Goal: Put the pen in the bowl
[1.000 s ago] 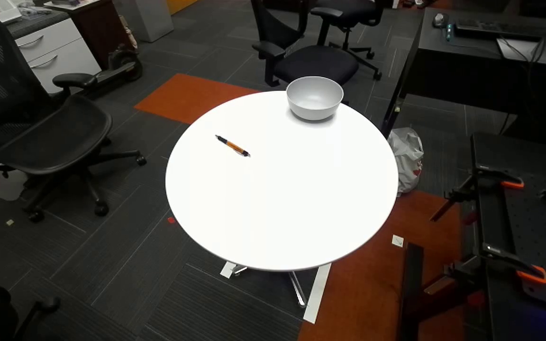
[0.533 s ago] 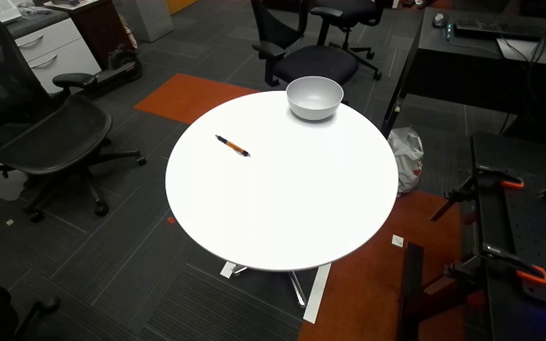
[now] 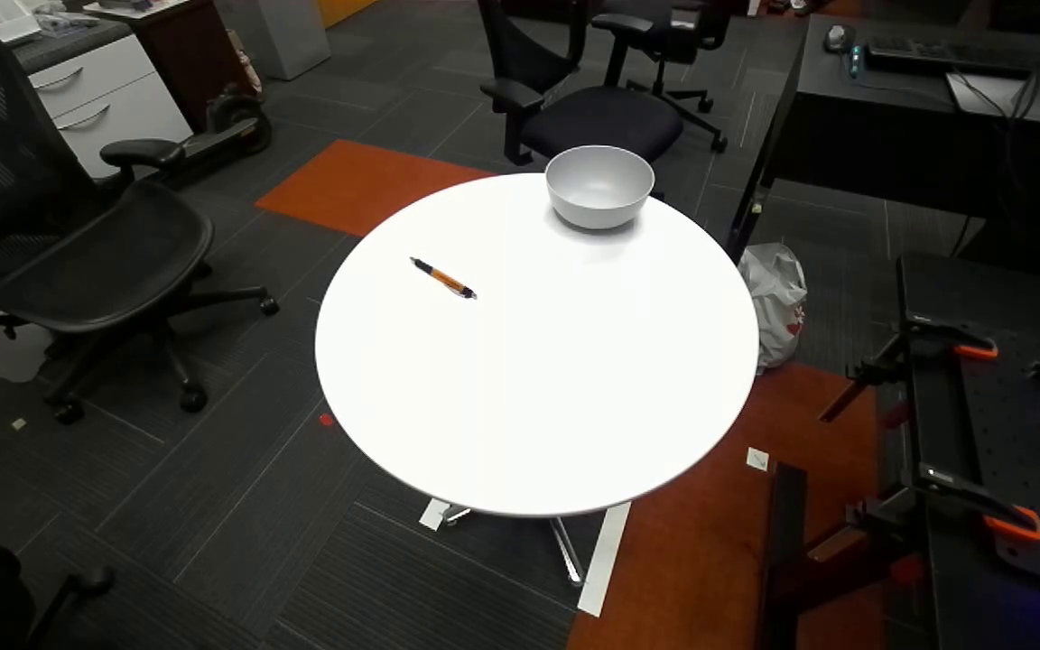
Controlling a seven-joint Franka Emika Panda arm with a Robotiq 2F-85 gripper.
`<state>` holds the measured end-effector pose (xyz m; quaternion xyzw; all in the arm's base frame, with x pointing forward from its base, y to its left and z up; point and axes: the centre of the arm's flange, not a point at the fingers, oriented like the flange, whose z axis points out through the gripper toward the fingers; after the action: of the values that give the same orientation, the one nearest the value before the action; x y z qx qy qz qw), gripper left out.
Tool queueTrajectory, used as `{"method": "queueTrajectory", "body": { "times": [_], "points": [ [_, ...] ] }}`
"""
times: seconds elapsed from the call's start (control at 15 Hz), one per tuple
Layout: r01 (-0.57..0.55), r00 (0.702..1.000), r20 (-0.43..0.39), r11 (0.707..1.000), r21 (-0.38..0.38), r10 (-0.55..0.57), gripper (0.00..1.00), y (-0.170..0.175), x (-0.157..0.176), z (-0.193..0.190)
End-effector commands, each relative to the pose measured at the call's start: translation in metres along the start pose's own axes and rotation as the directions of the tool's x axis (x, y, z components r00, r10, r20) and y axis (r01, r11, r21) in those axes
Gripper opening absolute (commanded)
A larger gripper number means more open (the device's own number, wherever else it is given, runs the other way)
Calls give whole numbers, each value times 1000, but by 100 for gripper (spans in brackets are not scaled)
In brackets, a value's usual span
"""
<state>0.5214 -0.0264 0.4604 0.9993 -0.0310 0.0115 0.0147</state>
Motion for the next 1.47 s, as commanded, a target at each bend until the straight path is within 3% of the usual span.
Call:
{"method": "queueTrajectory", "body": {
  "times": [0.0,0.33,0.73,0.87,1.13,1.4],
  "points": [
    [27,999,-39,1000,4,-27,100,9,53,19],
    [45,997,-55,999,-3,-45,100,6,97,42],
    [64,997,-49,998,5,-64,100,-38,118,75],
    [75,993,-91,997,21,-73,100,-53,122,91],
    [39,990,-135,998,49,-32,100,-68,136,128],
    [-20,989,-146,999,33,24,100,-61,153,168]
  ]
}}
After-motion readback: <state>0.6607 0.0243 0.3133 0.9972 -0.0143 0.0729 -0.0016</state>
